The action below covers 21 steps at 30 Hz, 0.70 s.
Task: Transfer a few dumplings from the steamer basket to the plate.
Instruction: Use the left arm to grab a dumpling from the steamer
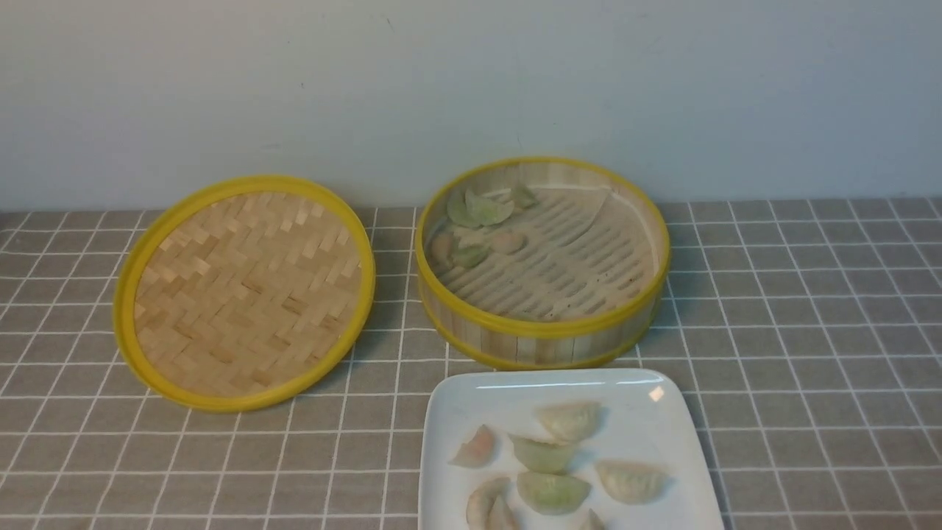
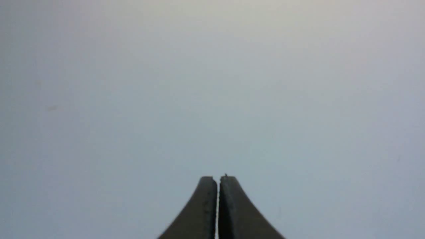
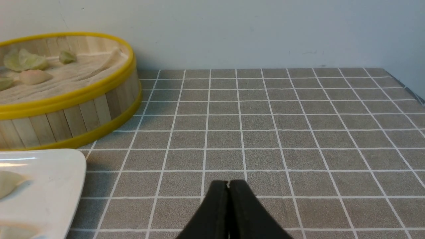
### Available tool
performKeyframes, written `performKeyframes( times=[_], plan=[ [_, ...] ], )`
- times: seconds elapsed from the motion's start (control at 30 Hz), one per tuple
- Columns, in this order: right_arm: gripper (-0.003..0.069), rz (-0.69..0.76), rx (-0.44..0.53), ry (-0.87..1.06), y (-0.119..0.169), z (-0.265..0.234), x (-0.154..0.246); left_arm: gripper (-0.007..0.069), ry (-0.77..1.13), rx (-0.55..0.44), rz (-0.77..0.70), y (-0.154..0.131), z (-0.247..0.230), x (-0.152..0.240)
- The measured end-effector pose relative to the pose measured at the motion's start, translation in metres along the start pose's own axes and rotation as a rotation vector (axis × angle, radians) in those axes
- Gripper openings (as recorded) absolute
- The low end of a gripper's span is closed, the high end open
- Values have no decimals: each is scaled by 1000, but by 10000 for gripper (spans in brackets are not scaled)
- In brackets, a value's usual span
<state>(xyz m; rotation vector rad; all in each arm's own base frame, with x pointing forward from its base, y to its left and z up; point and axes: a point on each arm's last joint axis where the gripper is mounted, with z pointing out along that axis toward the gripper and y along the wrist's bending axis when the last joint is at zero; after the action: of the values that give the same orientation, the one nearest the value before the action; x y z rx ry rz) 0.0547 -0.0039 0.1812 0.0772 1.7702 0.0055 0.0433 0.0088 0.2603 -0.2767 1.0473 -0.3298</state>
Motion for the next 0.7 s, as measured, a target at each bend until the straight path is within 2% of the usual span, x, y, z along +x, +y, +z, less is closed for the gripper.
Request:
performKeyframes(
  times=[0.03,0.07,0.1,0.17,0.27,0.3,0.37,0.43,0.5,0.53,0.6,0.67,0.7],
  plan=[
    [-15,0,0,0,0,0,0,-5,4,7,1,-3,3,-4],
    [-15,0,0,0,0,0,0,-5,17,37,16,-16,16,-26],
    [-15,0,0,0,0,0,0,-5,41,39,20,-18,18,-27],
    [-15,0,0,0,0,0,0,-5,272,43,73,-42,59,-53],
    [-15,0,0,0,0,0,0,-5,662,-26,109,-57,113,-57],
    [-15,0,0,0,0,0,0,-5,706,-37,110,-56,115,-51],
    [-15,0,0,0,0,0,0,-5,914,-66,141,-62,148,-49],
    [-15,0,0,0,0,0,0,-5,1149,-80,186,-62,181,-29],
    [-15,0,0,0,0,0,0,-5,1246,-58,221,-63,200,-19],
    [-15,0,0,0,0,0,0,-5,1355,-20,240,-62,225,2],
    [-15,0,0,0,0,0,0,-5,1408,12,242,-62,240,17],
    [-15,0,0,0,0,0,0,-5,1495,120,258,-70,267,53],
    [-15,0,0,0,0,0,0,-5,1509,140,262,-72,272,61]
  ],
)
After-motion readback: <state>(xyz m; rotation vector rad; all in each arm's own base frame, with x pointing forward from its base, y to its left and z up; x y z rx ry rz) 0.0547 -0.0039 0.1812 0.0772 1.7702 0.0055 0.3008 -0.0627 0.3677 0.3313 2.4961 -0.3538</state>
